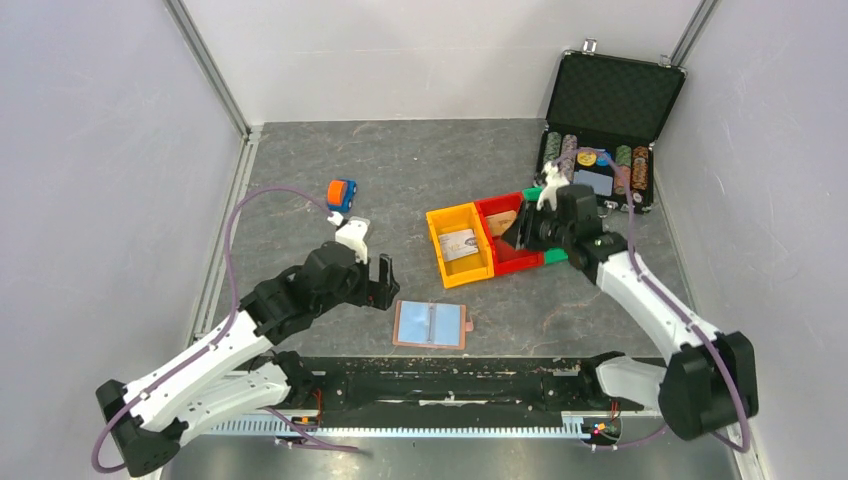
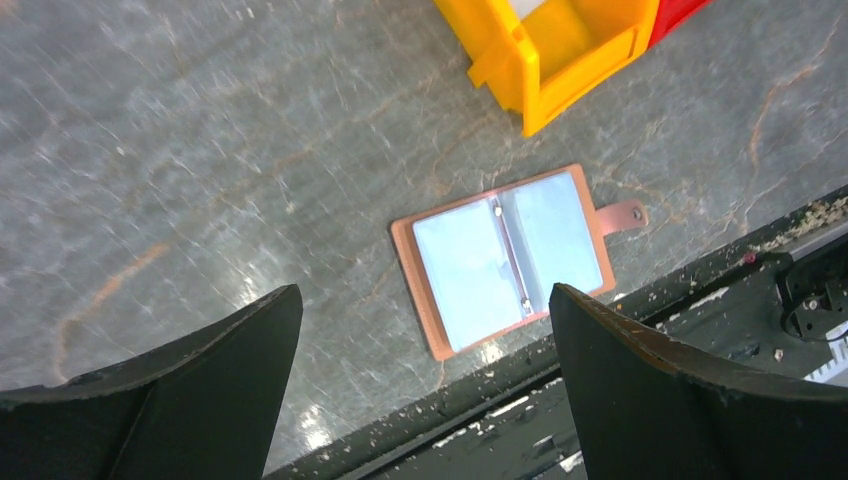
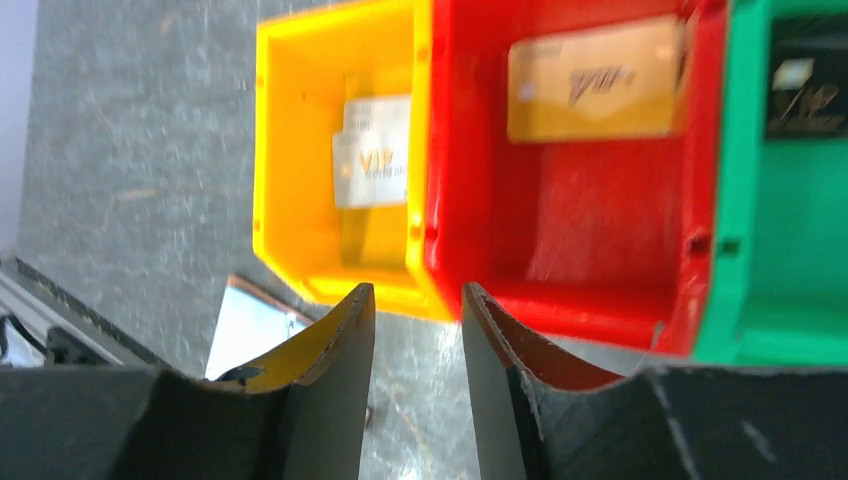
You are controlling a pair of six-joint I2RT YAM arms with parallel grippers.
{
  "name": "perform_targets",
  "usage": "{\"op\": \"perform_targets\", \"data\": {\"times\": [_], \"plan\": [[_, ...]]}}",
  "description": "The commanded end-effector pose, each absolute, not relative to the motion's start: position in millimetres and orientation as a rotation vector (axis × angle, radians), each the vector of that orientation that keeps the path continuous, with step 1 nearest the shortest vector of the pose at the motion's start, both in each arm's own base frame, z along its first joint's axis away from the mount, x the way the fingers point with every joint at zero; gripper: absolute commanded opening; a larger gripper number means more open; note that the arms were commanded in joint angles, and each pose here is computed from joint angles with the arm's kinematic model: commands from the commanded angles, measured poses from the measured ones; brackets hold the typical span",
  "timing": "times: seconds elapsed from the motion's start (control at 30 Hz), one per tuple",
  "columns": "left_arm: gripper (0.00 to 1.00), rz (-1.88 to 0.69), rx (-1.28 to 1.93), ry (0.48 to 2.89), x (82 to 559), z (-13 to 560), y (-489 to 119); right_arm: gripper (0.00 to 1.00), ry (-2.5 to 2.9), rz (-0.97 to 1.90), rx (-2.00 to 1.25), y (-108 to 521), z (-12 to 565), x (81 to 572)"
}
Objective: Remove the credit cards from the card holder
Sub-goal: Remove the credit card from the card holder.
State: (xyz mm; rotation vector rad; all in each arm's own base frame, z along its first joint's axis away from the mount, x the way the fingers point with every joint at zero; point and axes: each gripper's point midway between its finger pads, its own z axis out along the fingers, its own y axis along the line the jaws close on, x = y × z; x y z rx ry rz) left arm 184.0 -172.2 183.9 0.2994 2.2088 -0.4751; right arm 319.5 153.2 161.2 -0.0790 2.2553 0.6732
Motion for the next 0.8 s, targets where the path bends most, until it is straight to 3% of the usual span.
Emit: {"op": "perform_targets", "data": {"times": [0.0, 0.1, 0.27, 0.5, 0.6, 0.77], "plan": [[1.00, -0.550, 0.275, 2.332, 173.9, 156.4, -188.6, 0.41, 2.184, 0.713, -0.049, 169.4, 158.8, 290.8], [0.99, -0.578, 0.264, 2.404, 169.5, 135.7, -197.8, 0.44, 2.154, 0.800, -0.035, 186.1, 149.3, 260.9], [0.86, -0.643, 0.215, 2.483, 161.9, 99.4, -209.4, 0.48, 2.161, 0.898, -0.016, 203.3, 119.6, 217.0], [0.79, -0.809, 0.159, 2.534, 148.5, 66.9, -228.7, 0.50, 2.164, 0.953, -0.061, 226.6, 108.8, 188.9], [0.75, -0.898, 0.121, 2.524, 144.2, 60.5, -236.3, 0.56, 2.170, 0.961, -0.100, 244.9, 111.1, 178.0], [0.60, -0.985, 0.093, 2.502, 138.5, 56.1, -240.9, 0.58, 2.180, 0.957, -0.163, 276.7, 114.5, 161.1]]}}
